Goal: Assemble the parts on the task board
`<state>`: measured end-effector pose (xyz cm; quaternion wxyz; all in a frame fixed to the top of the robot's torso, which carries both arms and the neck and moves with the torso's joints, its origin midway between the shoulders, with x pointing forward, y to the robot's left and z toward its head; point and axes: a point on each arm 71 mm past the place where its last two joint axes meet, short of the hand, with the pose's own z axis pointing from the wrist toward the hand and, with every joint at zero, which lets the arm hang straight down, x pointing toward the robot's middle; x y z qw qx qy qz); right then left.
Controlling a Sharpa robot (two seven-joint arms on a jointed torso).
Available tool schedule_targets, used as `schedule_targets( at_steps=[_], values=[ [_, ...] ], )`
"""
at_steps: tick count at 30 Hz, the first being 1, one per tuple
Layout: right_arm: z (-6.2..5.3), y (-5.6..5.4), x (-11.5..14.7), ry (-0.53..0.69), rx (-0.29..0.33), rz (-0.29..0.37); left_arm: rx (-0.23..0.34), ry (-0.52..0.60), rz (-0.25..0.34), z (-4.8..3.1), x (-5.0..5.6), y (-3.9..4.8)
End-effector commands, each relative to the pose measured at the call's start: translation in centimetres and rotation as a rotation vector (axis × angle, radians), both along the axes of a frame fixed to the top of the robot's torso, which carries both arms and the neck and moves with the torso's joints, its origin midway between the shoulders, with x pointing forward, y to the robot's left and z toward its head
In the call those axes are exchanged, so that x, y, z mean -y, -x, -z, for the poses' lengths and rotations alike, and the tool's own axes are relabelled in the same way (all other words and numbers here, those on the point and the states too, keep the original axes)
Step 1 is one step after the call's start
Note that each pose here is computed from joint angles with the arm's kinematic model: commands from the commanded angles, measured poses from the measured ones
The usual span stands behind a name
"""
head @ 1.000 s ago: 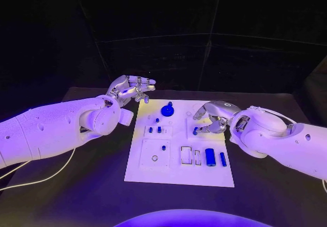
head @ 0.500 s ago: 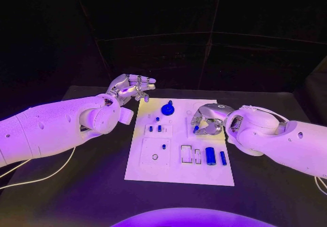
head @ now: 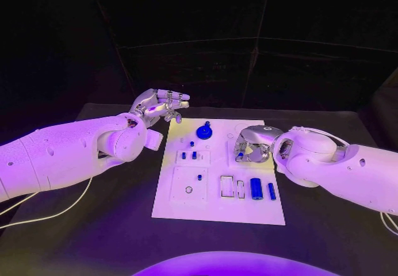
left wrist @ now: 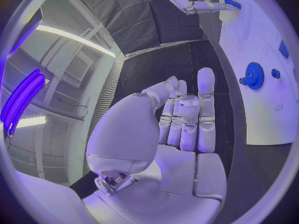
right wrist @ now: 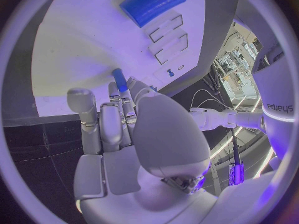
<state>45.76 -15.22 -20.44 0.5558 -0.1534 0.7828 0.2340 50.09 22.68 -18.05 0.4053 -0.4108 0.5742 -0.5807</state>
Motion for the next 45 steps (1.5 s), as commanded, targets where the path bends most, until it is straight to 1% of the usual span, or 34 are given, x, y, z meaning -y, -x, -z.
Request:
schedule_targets(
  at_steps=[1, 11, 30, 45],
  values=[
    [0.11, -0.12, 0.09, 0.033, 0.012, 0.005, 0.001, 0.007, 0.011, -0.10, 0.12, -0.02],
    [0.19, -0.31, 0.00, 0.042, 0.025, 0.007, -0.002, 0.007, 0.012, -0.05, 0.12, -0.03],
    [0.34, 0.01, -0.22, 0.059, 0.006, -0.018, -0.005, 0.006, 0.013, -0.03, 0.05, 0.01],
    [0.29, 0.03, -0.26, 0.053, 0.012, -0.020, -0.007, 0.006, 0.014, 0.00, 0.01, 0.00]
  ],
)
